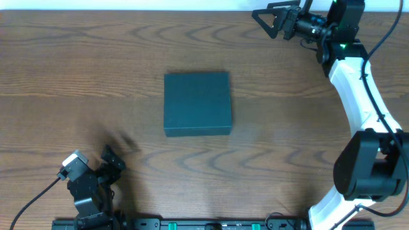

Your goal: Pack container

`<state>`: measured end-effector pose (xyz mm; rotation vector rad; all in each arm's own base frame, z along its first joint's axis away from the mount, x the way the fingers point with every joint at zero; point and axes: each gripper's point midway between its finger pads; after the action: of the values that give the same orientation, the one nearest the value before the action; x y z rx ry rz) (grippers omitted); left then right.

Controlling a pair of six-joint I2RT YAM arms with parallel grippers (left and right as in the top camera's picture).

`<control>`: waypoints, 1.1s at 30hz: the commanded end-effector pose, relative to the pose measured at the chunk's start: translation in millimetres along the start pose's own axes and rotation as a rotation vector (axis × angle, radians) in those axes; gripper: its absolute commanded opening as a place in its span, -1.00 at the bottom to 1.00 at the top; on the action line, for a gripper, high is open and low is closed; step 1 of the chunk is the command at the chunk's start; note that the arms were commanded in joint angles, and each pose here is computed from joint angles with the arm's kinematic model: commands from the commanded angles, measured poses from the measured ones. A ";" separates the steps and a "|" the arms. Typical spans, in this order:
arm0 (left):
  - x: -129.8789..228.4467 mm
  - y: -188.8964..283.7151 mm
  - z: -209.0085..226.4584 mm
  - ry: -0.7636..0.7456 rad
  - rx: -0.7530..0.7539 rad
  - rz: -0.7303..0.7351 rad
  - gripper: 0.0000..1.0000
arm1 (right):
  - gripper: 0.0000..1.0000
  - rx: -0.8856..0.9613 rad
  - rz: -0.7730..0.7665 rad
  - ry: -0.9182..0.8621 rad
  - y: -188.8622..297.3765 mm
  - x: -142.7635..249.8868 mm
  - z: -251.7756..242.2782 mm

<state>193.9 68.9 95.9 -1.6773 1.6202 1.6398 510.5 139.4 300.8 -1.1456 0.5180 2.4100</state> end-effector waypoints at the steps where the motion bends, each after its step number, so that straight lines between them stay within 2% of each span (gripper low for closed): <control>1: 0.3 -1.8 3.7 0.005 -0.017 -0.011 0.91 | 0.99 -0.018 -0.005 0.017 0.7 -5.4 12.7; 12: 0.4 -1.8 3.7 0.005 -0.017 -0.010 0.90 | 0.99 -0.018 0.002 0.008 1.5 -4.4 17.5; 16: 0.4 -1.8 3.7 0.005 -0.017 -0.010 0.90 | 0.98 -0.033 0.053 -0.037 4.9 3.4 53.9; 19: 0.4 -1.8 3.7 0.005 -0.017 -0.010 0.91 | 0.99 -0.047 0.085 -0.023 11.9 7.6 106.8; 23: 0.4 -1.8 3.7 0.005 -0.017 -0.010 0.90 | 0.99 0.171 0.075 0.210 36.6 11.4 143.5; 28: 0.4 -1.8 3.7 0.005 -0.017 -0.010 0.90 | 0.98 0.609 0.066 0.373 102.4 25.8 161.2; 33: 0.4 -1.8 3.7 0.005 -0.017 -0.010 0.90 | 0.98 0.729 0.012 0.402 162.2 47.8 174.0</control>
<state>194.0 69.0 96.3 -1.6786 1.6182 1.6379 288.5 138.8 408.0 -1.3226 1.1896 1.9166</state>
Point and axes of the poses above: each gripper's point midway between its finger pads, its own y axis back along the fingers, its own z axis along the line the jaws close on, x = y × z, and after that the axes turned 2 degrees about -y, right-handed
